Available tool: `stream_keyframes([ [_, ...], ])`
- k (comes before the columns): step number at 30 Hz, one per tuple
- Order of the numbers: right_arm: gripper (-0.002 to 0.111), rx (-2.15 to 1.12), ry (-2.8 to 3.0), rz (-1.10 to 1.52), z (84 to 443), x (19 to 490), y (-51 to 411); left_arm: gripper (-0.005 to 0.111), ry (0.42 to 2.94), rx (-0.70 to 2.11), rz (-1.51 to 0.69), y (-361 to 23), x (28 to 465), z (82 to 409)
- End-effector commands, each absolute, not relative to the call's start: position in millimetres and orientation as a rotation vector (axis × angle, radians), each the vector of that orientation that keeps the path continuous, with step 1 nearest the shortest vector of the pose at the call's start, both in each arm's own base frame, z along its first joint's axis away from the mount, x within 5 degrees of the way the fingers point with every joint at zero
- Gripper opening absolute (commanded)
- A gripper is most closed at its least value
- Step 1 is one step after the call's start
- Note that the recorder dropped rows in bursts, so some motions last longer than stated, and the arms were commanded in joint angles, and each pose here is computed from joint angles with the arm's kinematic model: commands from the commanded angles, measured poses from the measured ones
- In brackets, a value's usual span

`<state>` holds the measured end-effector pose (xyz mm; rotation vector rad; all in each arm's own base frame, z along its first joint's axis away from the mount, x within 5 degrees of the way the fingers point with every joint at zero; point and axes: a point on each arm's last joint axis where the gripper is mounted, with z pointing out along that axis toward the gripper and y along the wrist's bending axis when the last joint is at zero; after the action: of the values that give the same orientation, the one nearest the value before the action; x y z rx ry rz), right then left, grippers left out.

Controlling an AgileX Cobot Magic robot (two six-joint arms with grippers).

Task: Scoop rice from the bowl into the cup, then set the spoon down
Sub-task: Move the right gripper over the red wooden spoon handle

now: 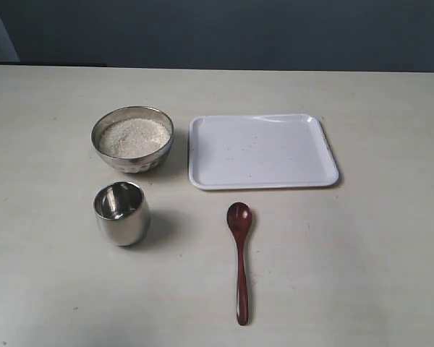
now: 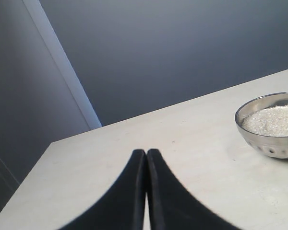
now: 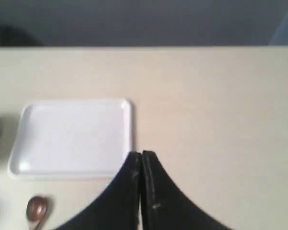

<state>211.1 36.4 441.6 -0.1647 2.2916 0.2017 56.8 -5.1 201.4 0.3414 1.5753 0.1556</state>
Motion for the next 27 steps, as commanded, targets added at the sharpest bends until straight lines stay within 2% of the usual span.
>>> stream_keyframes([
  [1, -0.001, -0.389, 2.595, 0.203, 394.4, 280.6, 80.6, 0.000, 1.565, 0.336, 0.143, -5.5, 56.2, 202.7],
  [3, -0.001, -0.514, 2.743, 0.177, 344.4, 305.3, 120.4, 0.000, 1.565, 0.336, 0.143, -5.5, 56.2, 202.7],
  [7, -0.001, -0.689, 2.868, 0.190, 293.4, 309.5, 178.7, 0.000, 1.565, 0.336, 0.143, -5.5, 56.2, 202.7],
  [10, -0.001, -0.800, 2.910, 0.177, 269.8, 304.4, 206.4, 0.000, 1.565, 0.336, 0.143, -5.5, 56.2, 202.7],
  [14, 0.003, -0.895, 2.934, 0.252, 256.8, 295.5, 227.8, 0.000, 1.565, 0.336, 0.143, -5.5, 56.2, 202.7],
  [17, 0.023, -1.014, 2.930, 0.370, 248.8, 286.6, 245.0, 0.000, 1.565, 0.336, 0.143, -5.5, 56.2, 202.7],
  [20, 0.053, -0.951, 2.992, 0.433, 241.0, 280.0, 257.5, 0.000, 1.565, 0.336, 0.143, -5.5, 56.2, 202.7],
  [21, 0.057, -0.905, 3.020, 0.434, 238.4, 278.5, 260.4, 0.000, 1.565, 0.336, 0.143, -5.5, 56.2, 202.7],
  [23, 0.055, -0.757, 3.094, 0.423, 234.3, 272.9, 266.0, 0.000, 1.565, 0.336, 0.143, -5.5, 56.2, 202.7],
  [27, 0.037, -0.686, 3.176, 0.378, 223.1, 252.8, 276.8, 0.000, 1.565, 0.336, 0.143, -5.5, 56.2, 202.7],
])
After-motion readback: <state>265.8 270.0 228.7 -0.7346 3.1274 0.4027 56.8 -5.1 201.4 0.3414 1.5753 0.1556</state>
